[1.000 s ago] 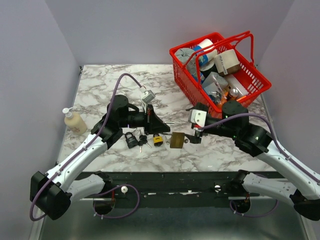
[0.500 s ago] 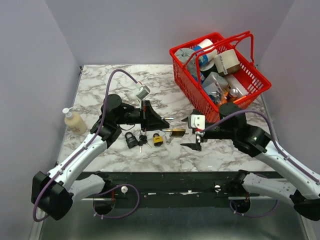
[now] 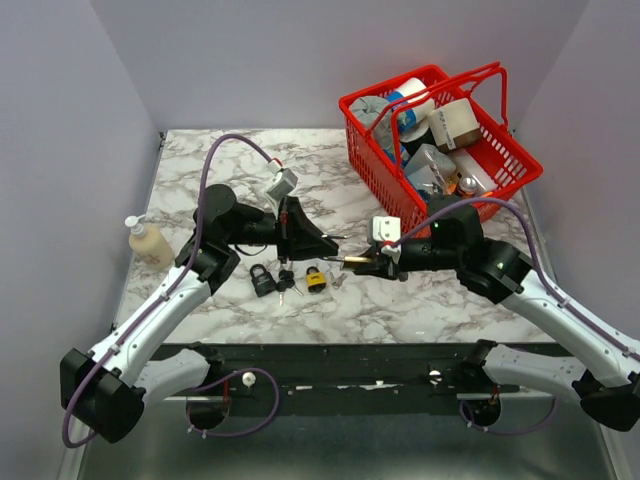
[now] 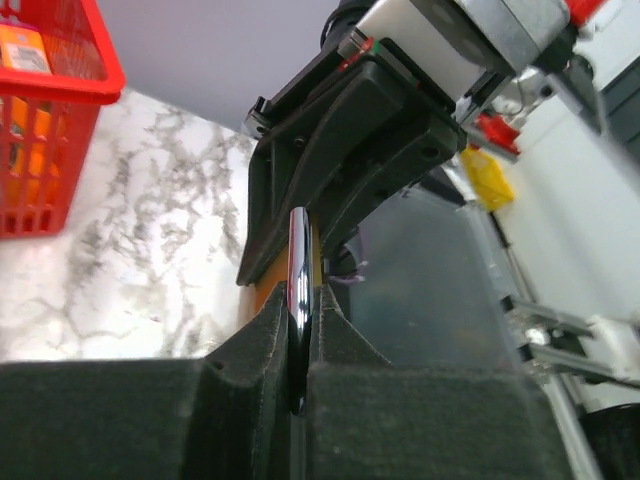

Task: Lock with the key
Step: Lock the lock.

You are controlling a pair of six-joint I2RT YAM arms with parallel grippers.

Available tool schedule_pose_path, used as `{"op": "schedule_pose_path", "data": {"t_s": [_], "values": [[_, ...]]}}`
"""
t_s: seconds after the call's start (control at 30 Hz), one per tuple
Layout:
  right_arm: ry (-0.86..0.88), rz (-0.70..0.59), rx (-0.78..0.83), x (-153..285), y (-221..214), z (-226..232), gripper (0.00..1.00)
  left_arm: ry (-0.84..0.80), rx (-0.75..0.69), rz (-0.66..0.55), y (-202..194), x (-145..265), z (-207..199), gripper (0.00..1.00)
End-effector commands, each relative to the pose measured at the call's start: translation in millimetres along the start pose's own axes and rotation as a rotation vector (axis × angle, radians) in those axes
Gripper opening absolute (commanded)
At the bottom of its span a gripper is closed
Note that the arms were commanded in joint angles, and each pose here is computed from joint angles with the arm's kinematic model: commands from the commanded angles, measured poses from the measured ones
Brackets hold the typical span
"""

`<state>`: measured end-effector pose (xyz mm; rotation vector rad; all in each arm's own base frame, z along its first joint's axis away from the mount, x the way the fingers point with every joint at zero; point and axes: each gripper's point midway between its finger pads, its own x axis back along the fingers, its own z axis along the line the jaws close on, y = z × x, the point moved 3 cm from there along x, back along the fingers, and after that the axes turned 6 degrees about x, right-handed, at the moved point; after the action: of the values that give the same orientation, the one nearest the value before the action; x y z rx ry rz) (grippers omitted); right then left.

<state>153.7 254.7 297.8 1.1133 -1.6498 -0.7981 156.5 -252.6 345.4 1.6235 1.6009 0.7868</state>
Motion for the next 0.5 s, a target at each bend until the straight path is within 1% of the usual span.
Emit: {"op": "schedule_pose_path", "data": {"t_s": [0.0, 0.03, 0.07, 0.1, 0.13, 0.17, 0.2, 0.23, 0.3, 0.33, 0.4, 0.43, 0.47], "values": [[-0.005, -0.033, -0.015, 2, 16, -5, 0.01, -0.056, -0.247, 0.002, 15, 4, -27, 0.45], [-0.017, -0.028, -0.016, 2, 16, -7, 0.01, -0.039, -0.248, 0.024, 11, 6, -26, 0.68], [-0.026, -0.020, -0.020, 2, 15, -9, 0.01, -0.027, -0.344, 0.031, 11, 8, -23, 0.72], [-0.031, -0.008, -0.020, 3, 12, -9, 0.01, -0.019, -0.395, 0.040, 10, 10, -24, 0.74], [-0.034, 0.000, -0.018, 4, 10, -10, 0.01, 0.000, -0.382, 0.077, 4, 14, -23, 0.74], [-0.040, 0.011, -0.016, 3, 7, -10, 0.01, 0.009, -0.501, 0.098, 4, 16, -19, 0.74], [-0.046, 0.026, -0.018, 4, 4, -11, 0.01, 0.014, -0.518, 0.118, 1, 18, -19, 0.73], [-0.046, 0.032, -0.016, 4, 3, -11, 0.01, 0.021, -0.495, 0.150, -5, 21, -19, 0.70], [-0.064, 0.045, 0.002, 5, 1, -15, 0.01, -0.006, -0.551, 0.185, -9, 23, -20, 0.65], [-0.072, 0.047, 0.006, 6, 1, -17, 0.01, -0.011, -0.533, 0.207, -13, 24, -22, 0.62], [-0.071, 0.042, 0.048, 7, 4, -19, 0.01, -0.012, -0.525, 0.217, -15, 23, -22, 0.61], [-0.073, 0.034, 0.068, 7, 6, -19, 0.01, -0.001, -0.521, 0.207, -12, 22, -22, 0.66], [-0.072, 0.027, 0.104, 9, 7, -20, 0.01, 0.006, -0.518, 0.192, -9, 21, -22, 0.67]]}}
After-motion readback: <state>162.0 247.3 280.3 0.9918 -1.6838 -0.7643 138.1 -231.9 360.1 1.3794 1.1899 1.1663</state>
